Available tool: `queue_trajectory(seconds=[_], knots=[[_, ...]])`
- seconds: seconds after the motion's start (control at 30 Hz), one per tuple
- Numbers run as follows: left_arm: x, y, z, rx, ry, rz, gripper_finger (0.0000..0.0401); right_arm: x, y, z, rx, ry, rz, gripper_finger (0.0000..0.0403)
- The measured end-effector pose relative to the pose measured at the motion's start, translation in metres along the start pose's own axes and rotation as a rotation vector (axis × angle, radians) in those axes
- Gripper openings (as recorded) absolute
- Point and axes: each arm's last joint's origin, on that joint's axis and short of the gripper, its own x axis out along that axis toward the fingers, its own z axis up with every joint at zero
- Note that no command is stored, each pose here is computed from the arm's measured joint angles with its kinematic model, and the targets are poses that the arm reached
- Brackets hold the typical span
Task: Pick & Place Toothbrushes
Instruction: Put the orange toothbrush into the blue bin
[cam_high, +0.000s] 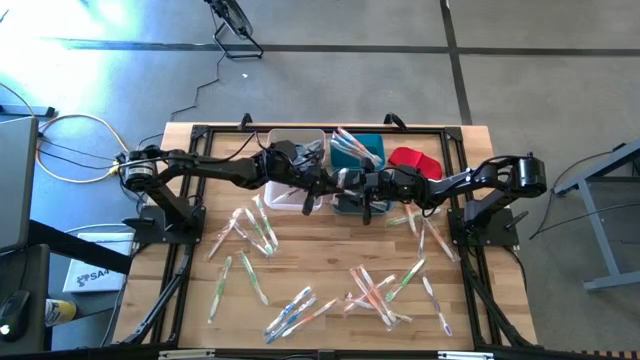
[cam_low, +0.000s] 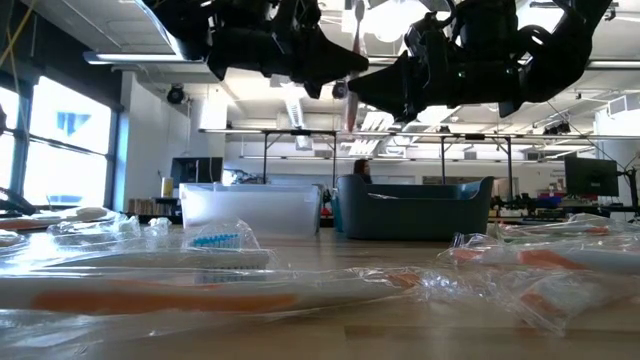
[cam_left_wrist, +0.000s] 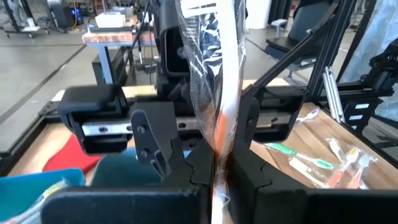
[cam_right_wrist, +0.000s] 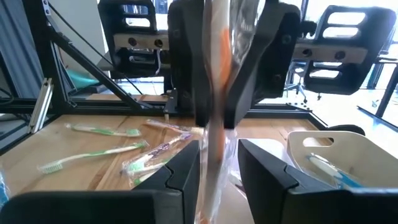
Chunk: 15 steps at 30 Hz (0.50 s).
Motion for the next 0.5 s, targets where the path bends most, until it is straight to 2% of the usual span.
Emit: queue_trajectory(seconds=[0.27, 0.5], knots=[[0.009, -0.0015, -0.0096, -0.009, 0.006, -0.01, 0.0019, 0.0, 0.0, 0.0, 0.0, 0.0, 0.0, 0.0099], [0.0086, -0.0009, -0.0093, -0.002, 0.001, 0.007, 0.0019, -0.0001, 0.0, -0.0009, 0.0, 0.007, -0.002, 0.0073]])
